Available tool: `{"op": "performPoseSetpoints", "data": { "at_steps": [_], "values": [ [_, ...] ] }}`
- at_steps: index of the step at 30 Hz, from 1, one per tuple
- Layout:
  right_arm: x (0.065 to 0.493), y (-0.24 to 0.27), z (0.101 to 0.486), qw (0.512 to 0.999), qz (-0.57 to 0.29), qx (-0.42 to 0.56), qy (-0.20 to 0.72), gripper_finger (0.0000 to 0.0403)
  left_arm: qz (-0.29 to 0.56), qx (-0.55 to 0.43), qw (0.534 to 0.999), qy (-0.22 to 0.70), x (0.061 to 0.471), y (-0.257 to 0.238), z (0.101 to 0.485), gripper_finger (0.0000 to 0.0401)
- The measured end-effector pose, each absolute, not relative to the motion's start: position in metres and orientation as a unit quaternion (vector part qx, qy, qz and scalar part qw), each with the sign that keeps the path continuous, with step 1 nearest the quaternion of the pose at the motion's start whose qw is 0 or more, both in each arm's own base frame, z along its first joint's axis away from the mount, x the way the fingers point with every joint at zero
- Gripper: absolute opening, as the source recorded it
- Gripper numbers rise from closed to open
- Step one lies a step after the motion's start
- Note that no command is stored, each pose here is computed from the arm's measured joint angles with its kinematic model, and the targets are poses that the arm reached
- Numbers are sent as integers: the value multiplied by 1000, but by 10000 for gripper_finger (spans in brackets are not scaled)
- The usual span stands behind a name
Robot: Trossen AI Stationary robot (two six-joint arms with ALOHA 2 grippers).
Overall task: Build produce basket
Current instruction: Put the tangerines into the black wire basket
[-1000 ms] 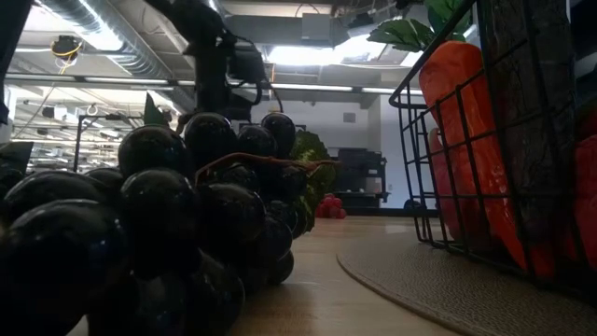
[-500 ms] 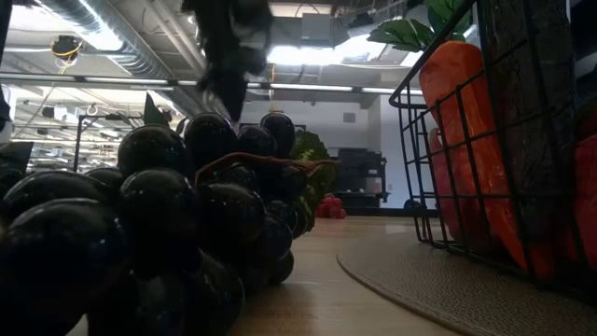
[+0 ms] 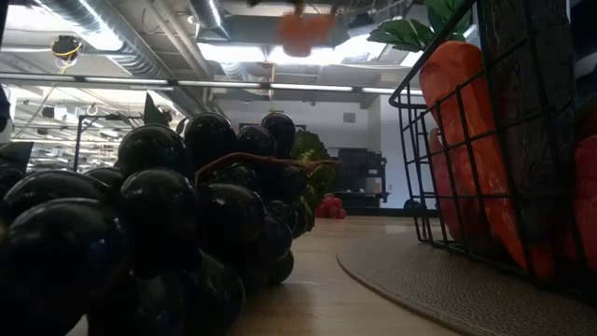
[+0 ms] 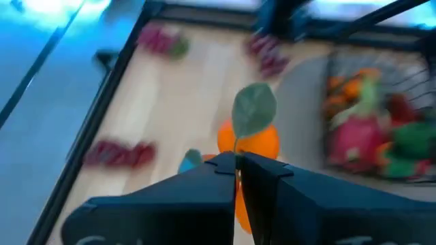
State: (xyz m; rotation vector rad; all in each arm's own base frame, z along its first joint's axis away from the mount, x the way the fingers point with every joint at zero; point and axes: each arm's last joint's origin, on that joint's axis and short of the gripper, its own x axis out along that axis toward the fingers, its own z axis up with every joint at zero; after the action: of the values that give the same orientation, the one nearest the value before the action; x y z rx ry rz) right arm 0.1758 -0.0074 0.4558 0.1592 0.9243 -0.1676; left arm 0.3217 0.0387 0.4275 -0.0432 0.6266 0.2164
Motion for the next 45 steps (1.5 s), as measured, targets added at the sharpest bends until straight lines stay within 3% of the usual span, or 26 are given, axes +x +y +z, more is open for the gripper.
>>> {"op": "performPoseSetpoints", "data": {
  "at_steps": [12,20,33,45],
  "values": [
    [161,22,426,897,0,43,440,103,-29,7,987,160,367,-42,434,0],
    [165,49,421,900,67,20,430,103,-80,-5,986,145,402,-77,406,0],
    [161,62,421,901,72,20,427,103,-212,-31,972,91,455,-138,345,0],
    [162,62,422,903,81,4,422,103,-179,-29,980,86,490,-148,287,0]
  ]
}}
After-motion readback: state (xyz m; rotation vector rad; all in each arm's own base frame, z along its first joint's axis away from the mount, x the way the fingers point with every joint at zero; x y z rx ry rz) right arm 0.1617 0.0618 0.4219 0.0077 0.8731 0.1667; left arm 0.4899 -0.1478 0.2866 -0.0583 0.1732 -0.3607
